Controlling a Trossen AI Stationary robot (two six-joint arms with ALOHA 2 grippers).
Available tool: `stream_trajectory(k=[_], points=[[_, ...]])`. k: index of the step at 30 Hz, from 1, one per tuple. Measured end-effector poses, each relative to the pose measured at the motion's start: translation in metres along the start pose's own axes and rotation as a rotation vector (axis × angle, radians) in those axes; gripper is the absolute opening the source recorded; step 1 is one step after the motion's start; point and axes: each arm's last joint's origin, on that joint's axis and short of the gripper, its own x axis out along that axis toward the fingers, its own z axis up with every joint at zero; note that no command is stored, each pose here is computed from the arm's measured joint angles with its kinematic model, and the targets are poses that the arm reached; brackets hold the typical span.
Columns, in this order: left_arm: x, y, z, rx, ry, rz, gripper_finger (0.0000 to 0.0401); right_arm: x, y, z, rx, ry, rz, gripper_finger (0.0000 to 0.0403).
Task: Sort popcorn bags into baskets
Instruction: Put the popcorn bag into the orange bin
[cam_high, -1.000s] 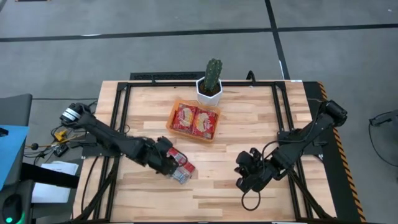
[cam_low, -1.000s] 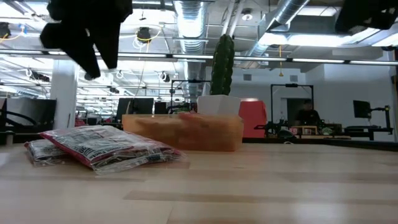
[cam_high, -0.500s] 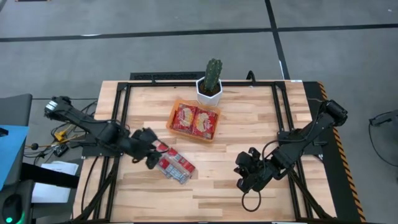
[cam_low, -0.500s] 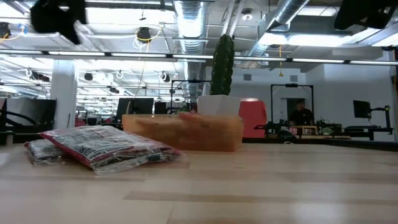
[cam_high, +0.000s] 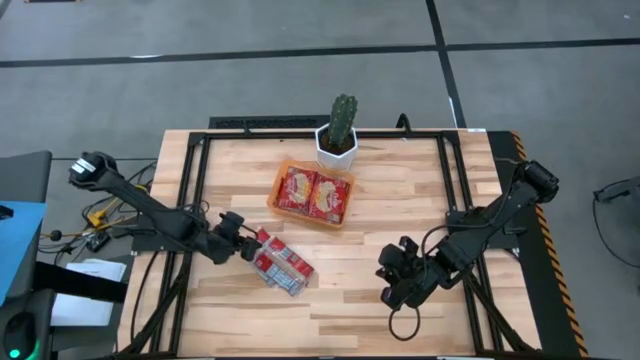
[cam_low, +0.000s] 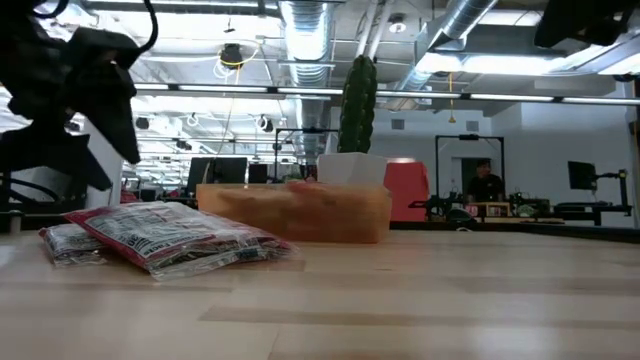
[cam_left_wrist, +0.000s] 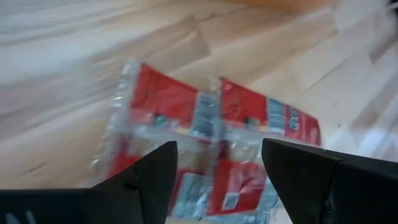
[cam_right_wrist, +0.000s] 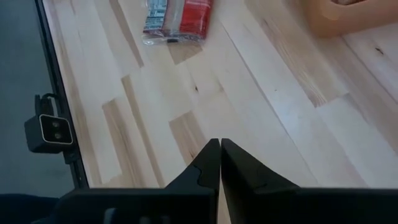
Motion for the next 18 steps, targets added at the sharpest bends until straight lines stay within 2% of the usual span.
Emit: stream_trajectory(k=[4,9,15,18], points=[[0.01,-0.002,-0.006,0.041,0.005,0.008,0.0223,0.001,-0.001,0.003,0.011,-0.016,-0.003,0.0039],[0.03,-0.004,-0.019,0.06,0.086,0.023,0.0223,0.001,0.0,0.004,0.016,-0.021,-0.001,0.0039],[0.052,-0.011,-0.033,0.053,0.135,-0.041,0.0223,0.001,0.0,0.004,0.021,-0.022,0.002,0.0039],[0.061,-0.008,-0.039,0.047,0.176,-0.028,0.0212,0.001,0.0,0.004,0.022,-0.022,0.001,0.0038]])
